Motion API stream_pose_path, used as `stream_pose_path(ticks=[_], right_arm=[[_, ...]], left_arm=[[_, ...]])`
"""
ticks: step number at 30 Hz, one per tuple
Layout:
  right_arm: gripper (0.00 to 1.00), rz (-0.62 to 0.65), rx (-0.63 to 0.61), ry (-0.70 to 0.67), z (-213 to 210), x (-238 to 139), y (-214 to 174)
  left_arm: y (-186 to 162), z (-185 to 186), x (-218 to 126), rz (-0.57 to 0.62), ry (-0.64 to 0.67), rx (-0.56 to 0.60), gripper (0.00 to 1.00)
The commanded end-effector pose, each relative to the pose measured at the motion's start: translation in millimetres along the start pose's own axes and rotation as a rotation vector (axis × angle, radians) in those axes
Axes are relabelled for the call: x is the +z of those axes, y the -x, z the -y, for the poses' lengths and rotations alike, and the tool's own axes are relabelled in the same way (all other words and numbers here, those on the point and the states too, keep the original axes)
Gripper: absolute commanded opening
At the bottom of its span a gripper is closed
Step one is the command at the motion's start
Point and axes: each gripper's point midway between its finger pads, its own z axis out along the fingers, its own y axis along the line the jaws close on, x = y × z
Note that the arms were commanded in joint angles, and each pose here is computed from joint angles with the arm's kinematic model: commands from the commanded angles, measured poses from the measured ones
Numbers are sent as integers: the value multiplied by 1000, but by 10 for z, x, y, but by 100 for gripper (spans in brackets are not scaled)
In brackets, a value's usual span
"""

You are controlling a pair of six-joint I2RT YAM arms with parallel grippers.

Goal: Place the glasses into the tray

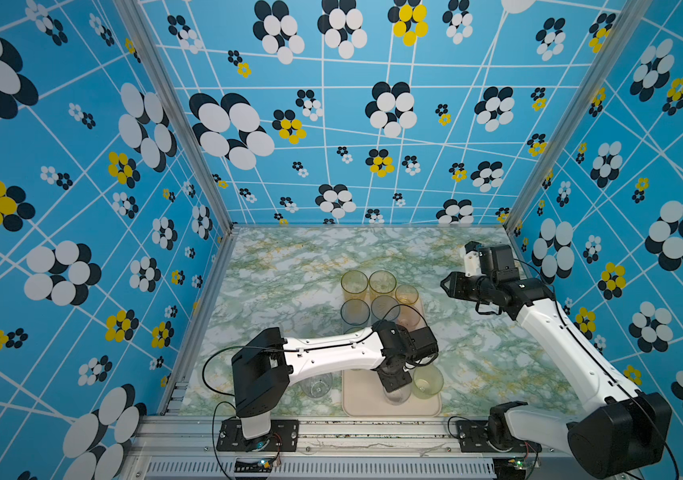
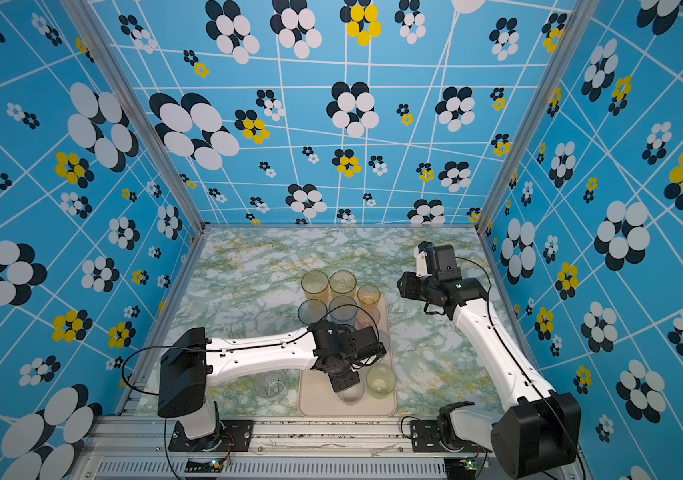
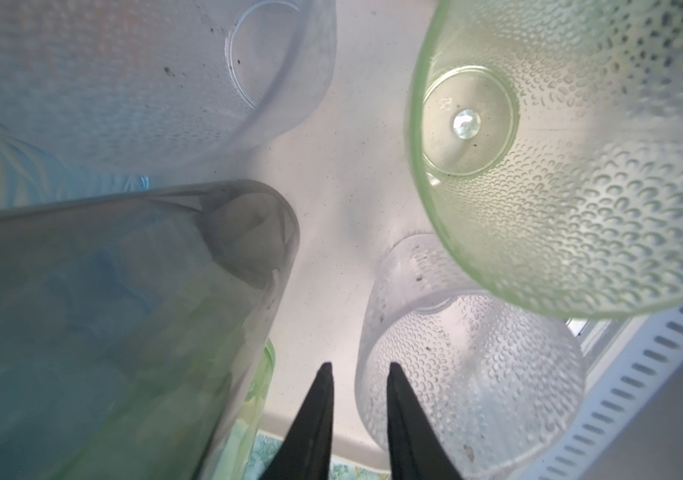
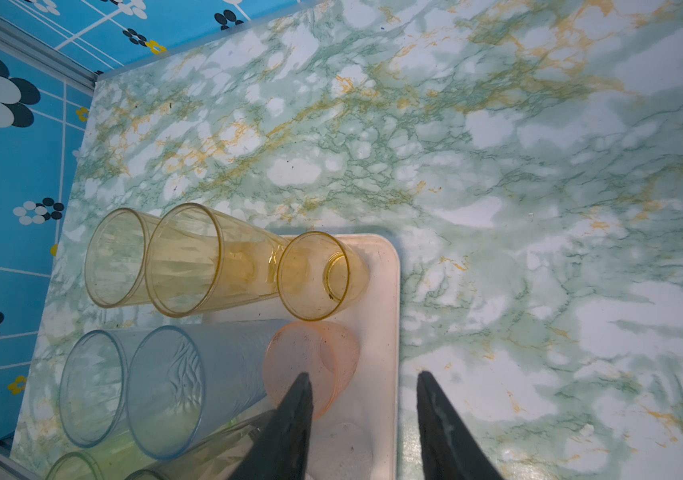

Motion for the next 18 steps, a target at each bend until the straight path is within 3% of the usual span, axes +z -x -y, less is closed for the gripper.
stream_pose_path(ticks=[1,18], right_arm=[[43,6,-7,13,-5,-3,-24],[43,5,-2,22,-20,3,-29]], left_arm=[[5,-31,-103,5,16,-1,26],[23,-6,-247,47,19,9,25]])
